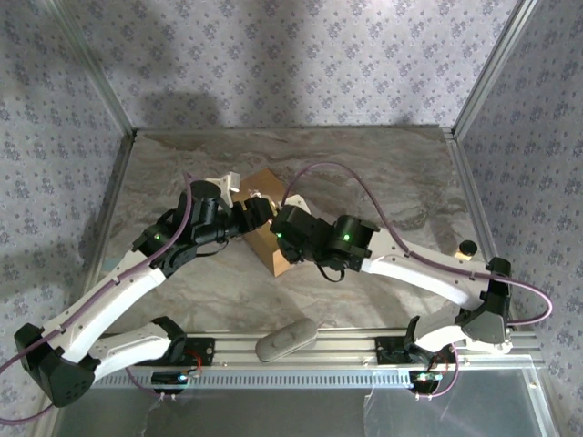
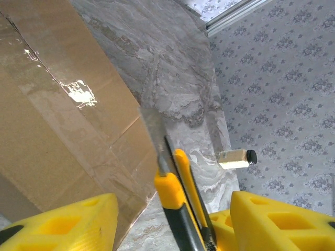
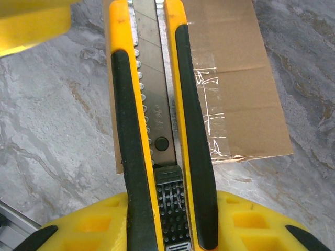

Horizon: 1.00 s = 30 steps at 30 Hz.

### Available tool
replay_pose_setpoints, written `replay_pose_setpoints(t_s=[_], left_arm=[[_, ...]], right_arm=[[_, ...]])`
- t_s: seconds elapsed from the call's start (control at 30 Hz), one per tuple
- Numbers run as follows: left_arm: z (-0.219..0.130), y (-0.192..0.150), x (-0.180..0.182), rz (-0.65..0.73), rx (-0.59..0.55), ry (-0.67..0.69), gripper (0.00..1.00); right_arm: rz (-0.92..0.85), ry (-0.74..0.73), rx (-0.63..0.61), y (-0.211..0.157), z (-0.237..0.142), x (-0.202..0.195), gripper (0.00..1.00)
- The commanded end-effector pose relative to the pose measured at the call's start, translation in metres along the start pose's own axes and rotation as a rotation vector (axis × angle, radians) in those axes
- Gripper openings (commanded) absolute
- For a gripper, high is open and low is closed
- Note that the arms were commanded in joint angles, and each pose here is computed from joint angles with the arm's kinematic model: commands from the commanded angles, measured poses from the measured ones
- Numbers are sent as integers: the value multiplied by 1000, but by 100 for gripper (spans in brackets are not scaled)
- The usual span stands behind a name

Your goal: Unpack the express box

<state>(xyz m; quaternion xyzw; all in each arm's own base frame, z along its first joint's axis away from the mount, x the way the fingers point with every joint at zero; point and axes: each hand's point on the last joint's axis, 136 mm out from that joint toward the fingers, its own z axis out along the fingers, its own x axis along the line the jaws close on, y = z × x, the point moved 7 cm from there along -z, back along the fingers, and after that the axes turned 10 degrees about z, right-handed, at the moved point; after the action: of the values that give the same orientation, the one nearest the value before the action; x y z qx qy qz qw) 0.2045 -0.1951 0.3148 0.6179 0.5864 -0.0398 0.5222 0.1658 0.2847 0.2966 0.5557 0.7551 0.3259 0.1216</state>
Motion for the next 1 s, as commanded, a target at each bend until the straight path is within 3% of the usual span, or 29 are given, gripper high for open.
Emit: replay_pose_setpoints(t_s=[0.0, 0.97], left_arm=[[-1, 13, -13, 12, -35, -39, 58], [39, 20, -25, -10, 11, -101, 48]], right_arm=[[8, 42, -61, 12, -17, 1, 0], [4, 118, -78, 15, -20, 9, 0]])
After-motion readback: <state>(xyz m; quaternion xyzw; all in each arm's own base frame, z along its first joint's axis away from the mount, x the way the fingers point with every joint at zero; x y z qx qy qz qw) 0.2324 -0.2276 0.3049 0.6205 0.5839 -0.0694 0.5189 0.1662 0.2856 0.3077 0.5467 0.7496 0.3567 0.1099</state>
